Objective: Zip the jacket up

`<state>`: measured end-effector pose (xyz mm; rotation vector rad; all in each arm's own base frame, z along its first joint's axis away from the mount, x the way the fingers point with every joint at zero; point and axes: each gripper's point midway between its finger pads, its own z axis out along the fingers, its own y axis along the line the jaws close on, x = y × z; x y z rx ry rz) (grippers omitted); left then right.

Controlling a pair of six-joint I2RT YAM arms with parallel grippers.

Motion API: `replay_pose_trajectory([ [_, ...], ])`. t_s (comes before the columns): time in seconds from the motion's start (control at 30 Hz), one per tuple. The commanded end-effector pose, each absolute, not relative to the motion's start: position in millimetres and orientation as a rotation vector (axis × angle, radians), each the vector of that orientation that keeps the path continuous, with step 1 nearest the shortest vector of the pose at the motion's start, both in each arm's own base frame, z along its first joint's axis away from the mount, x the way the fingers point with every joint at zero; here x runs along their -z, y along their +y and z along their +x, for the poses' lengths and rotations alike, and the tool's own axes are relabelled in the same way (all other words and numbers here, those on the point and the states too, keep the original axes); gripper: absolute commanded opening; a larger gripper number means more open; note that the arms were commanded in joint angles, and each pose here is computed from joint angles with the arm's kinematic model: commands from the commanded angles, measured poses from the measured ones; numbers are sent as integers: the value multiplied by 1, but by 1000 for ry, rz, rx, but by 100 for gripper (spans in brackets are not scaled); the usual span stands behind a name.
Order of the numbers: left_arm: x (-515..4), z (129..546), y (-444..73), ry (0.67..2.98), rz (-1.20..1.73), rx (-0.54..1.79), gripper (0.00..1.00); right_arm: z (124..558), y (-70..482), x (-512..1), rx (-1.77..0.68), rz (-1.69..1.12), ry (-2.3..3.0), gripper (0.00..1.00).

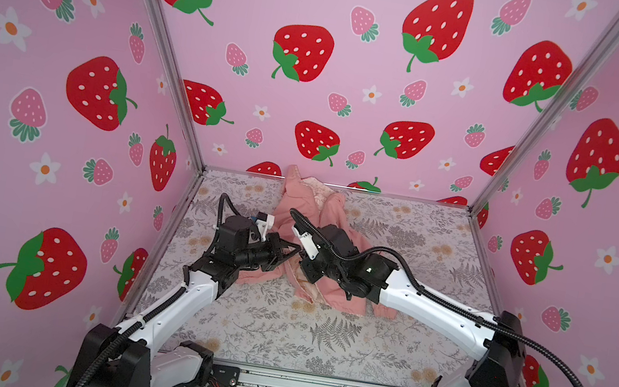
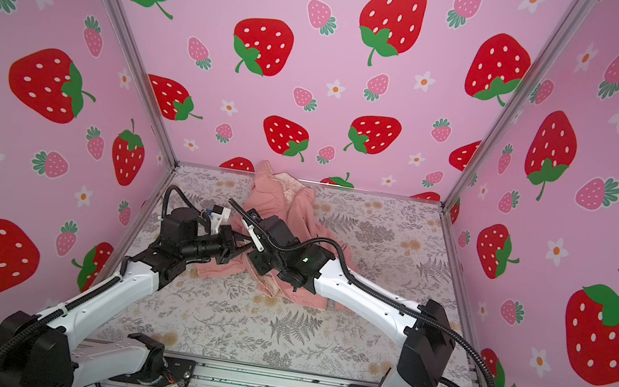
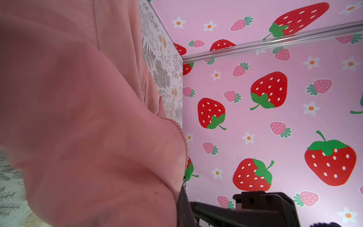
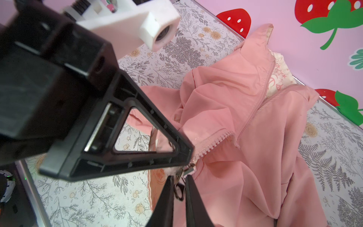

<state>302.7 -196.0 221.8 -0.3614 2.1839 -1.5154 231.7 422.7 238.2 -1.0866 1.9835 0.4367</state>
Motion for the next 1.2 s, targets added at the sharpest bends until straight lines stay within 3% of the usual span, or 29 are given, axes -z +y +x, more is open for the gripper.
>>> replay_pose_trajectory([
  [0.0, -247, 300, -201, 2138, -281, 1549, 0, 232, 420, -246, -460, -1068, 1967, 13],
  [0.47, -251, 298, -202, 2125, -261, 1559, 0, 236, 417, -248, -480, -1047, 1970, 0],
  [0.67, -254, 296, -203, 2119, -253, 1567, 1, 238, 413, -246, -488, -1036, 1980, 0],
  [0.77, -253, 295, -202, 2120, -254, 1566, 22, 240, 410, -244, -492, -1024, 1993, 0],
  [0.87, -250, 293, -201, 2124, -258, 1560, 35, 244, 409, -247, -525, -996, 1985, 0],
  [1.17, -222, 274, -195, 2129, -217, 1494, 45, 242, 416, -248, -677, -989, 1994, 0],
])
